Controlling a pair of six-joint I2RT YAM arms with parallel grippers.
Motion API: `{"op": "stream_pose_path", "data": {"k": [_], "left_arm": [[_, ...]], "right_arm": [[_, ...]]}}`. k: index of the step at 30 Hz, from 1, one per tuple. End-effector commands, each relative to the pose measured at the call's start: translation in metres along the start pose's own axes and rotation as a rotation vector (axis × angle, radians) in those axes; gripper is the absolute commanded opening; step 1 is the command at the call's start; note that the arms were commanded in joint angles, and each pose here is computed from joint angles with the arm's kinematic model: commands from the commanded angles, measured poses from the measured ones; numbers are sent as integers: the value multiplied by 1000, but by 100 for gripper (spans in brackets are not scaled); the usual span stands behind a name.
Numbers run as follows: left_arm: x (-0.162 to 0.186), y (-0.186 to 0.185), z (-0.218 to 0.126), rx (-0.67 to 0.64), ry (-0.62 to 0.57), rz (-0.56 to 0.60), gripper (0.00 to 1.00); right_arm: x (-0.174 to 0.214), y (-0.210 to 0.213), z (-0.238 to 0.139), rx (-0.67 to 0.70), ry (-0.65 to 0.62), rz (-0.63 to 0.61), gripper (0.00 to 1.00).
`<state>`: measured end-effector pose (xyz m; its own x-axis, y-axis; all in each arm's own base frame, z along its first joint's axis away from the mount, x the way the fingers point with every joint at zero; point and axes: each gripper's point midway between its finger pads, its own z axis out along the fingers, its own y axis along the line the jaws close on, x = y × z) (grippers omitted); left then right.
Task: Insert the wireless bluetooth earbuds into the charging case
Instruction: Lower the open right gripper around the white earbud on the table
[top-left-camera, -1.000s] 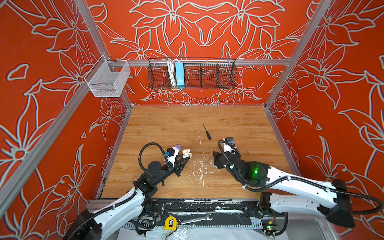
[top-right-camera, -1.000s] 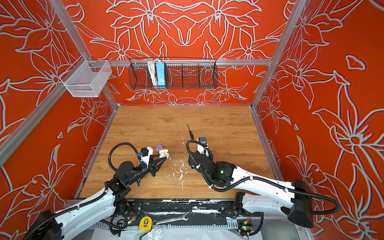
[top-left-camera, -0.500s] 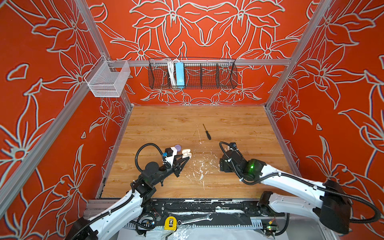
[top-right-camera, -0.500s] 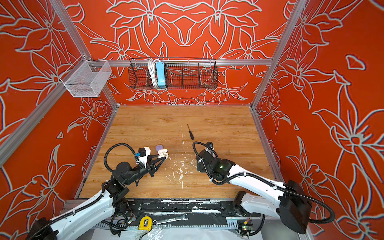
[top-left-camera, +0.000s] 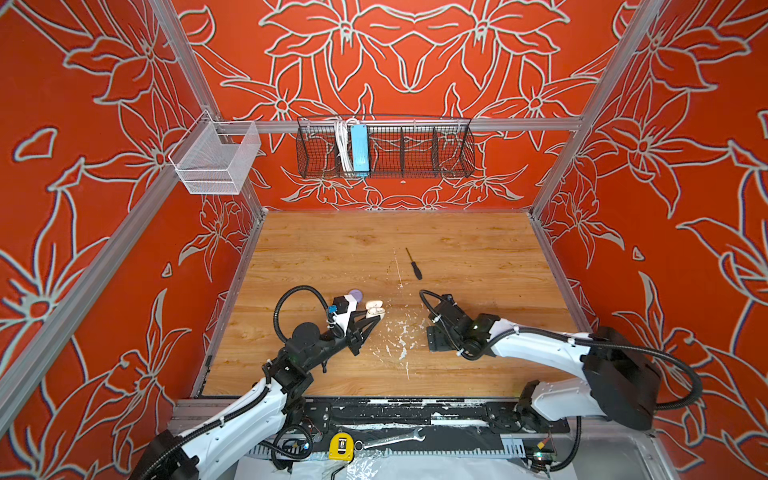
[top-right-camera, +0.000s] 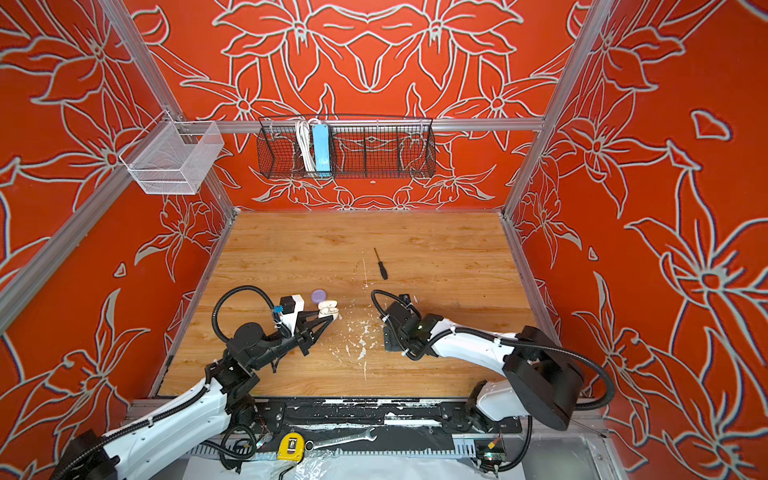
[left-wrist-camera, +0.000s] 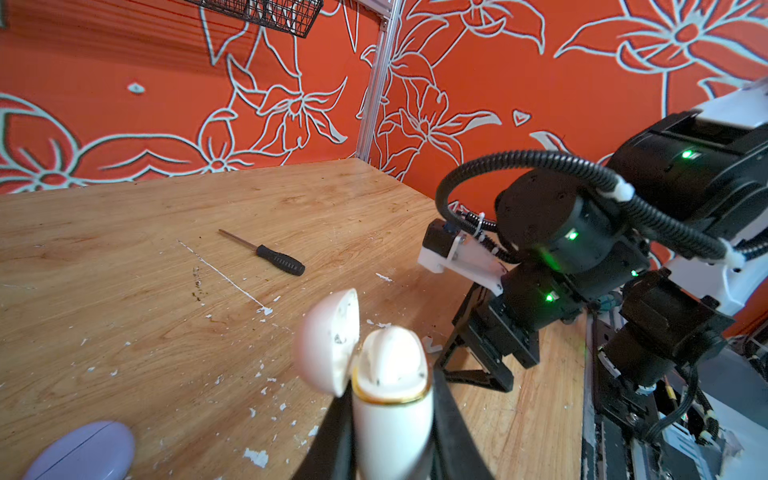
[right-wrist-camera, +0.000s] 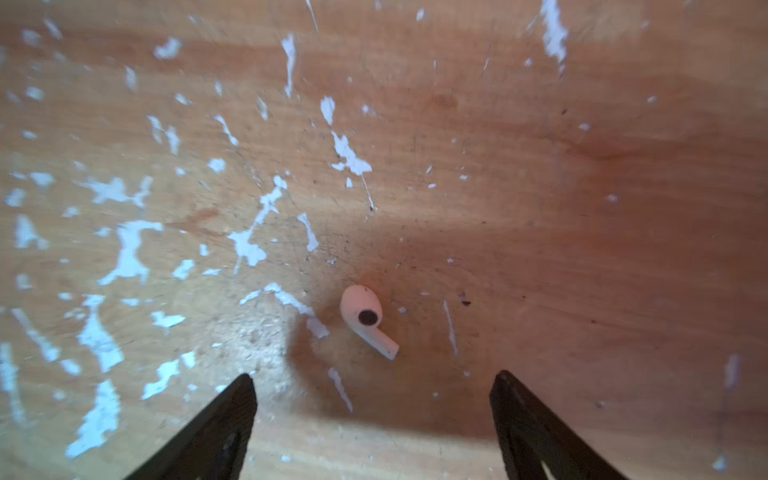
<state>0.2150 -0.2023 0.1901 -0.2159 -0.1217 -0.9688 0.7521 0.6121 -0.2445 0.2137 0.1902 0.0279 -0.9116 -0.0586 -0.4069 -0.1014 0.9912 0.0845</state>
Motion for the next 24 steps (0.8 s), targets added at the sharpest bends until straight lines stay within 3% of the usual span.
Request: {"op": "stream_pose_path", "data": {"k": [1, 8, 24], "left_arm": [[-17, -5, -1, 21, -51, 24, 0], [-20, -4, -3, 10, -61, 30, 0], [-20, -1, -6, -16, -67, 39, 0]], "right_arm": [[-8, 12, 2, -30, -2, 6, 88], [-6, 22, 10, -58, 27, -4, 79], [-6, 37, 8, -96, 41, -19, 77]]}}
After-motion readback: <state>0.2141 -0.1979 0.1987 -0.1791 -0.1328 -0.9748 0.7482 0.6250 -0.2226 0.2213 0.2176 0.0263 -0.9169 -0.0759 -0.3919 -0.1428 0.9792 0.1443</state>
